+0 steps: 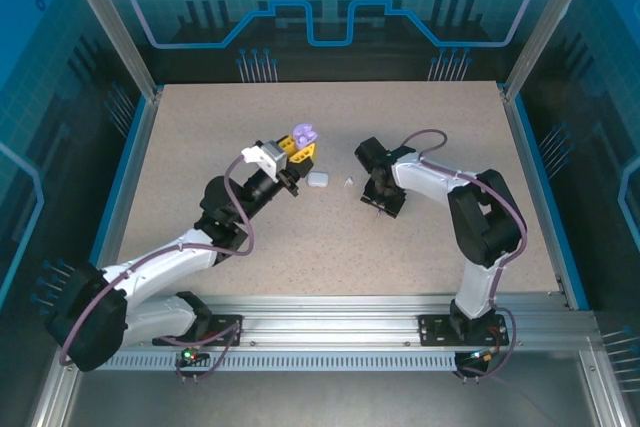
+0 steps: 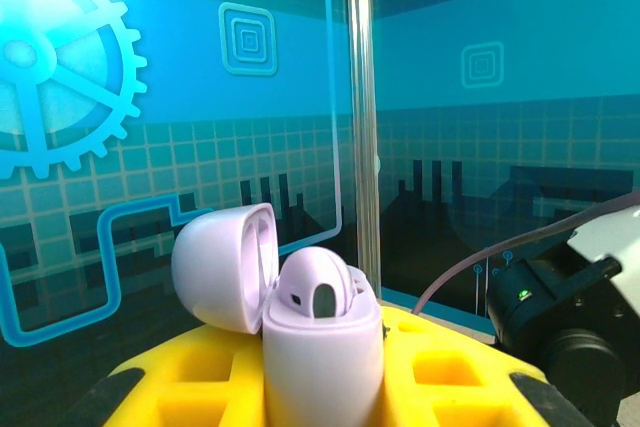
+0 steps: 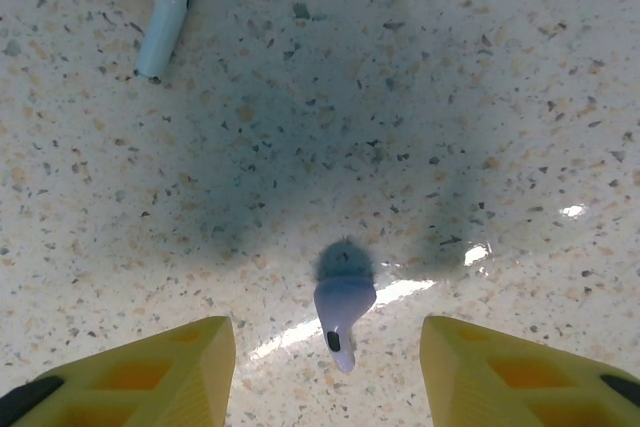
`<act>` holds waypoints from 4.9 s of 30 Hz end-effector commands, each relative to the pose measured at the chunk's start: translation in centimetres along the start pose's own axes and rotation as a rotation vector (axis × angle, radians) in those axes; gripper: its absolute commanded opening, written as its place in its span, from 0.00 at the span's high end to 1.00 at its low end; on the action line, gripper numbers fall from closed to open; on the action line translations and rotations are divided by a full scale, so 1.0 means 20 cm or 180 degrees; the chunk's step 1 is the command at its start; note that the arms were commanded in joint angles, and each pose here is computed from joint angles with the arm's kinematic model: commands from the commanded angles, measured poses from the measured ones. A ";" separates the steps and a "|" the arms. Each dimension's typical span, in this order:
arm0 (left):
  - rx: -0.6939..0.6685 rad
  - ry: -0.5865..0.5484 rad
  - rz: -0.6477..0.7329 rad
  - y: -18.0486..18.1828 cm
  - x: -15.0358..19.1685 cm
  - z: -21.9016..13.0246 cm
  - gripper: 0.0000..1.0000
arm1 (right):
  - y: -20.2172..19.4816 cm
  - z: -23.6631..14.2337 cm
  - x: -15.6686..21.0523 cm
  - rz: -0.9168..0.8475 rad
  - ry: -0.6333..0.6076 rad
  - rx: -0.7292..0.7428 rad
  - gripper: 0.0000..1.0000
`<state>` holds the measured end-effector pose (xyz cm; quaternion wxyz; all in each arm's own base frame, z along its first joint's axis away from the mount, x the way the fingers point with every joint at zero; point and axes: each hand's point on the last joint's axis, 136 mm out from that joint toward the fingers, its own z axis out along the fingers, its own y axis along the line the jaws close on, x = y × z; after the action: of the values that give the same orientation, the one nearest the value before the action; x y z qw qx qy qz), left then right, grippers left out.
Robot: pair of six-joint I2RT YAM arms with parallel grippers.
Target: Insert the wireless bluetooth earbuds into the charging case
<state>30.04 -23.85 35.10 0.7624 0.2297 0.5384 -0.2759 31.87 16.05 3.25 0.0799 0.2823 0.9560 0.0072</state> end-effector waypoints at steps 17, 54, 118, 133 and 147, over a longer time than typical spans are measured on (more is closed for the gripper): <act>-0.0039 -0.0178 -0.0020 0.00 -0.07 -0.04 1.00 | -0.06 0.11 0.00 0.0022 0.0059 0.0277 0.61; 0.0013 -0.0144 -0.0008 -0.01 -0.11 -0.03 1.00 | -0.02 0.12 0.04 -0.1687 0.0342 0.0101 0.69; 0.0068 -0.0141 -0.0065 -0.02 -0.11 -0.01 1.00 | 0.00 0.07 0.00 -0.2220 0.0382 0.0137 0.82; 0.0124 -0.0173 -0.0036 -0.04 -0.15 -0.01 1.00 | 0.15 -0.57 -0.07 -0.1899 -0.0403 -0.0913 0.82; 0.0528 -0.0163 0.0098 -0.16 -0.18 0.04 1.00 | 0.33 -1.90 -0.16 -0.1680 -0.1860 -0.2783 0.80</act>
<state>28.56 -25.05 36.85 0.7503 0.2648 0.5219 -0.3075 33.19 20.11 37.69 0.4183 -0.0225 0.8690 0.2636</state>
